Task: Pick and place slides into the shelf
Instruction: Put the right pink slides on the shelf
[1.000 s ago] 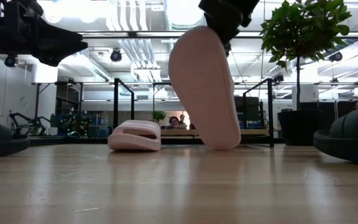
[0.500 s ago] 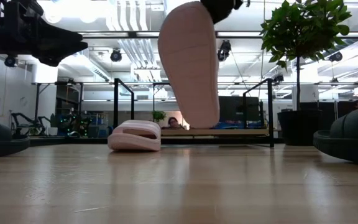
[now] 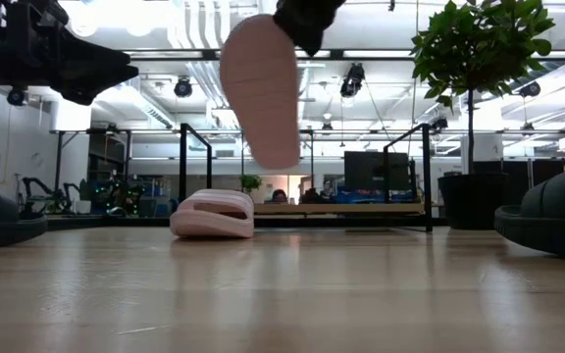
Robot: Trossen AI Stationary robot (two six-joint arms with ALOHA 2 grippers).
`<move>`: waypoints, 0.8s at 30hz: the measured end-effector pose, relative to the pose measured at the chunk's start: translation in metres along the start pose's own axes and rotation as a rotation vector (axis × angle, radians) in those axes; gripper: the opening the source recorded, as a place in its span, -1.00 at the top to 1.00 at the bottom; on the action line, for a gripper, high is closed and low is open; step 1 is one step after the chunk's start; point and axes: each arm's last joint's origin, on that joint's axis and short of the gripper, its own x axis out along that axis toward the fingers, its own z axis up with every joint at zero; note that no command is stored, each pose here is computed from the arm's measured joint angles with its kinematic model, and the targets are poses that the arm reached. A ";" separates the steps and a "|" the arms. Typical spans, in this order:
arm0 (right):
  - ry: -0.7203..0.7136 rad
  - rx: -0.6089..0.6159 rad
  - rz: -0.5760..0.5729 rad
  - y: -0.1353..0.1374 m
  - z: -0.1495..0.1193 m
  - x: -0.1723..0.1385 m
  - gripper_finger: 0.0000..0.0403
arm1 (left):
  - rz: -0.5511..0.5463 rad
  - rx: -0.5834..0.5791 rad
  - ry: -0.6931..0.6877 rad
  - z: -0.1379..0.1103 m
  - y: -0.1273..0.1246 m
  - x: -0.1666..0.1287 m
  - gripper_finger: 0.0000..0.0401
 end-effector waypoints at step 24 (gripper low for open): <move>-0.182 -0.185 0.016 -0.021 -0.077 0.111 0.96 | 0.000 -0.001 -0.003 0.000 0.000 0.000 0.02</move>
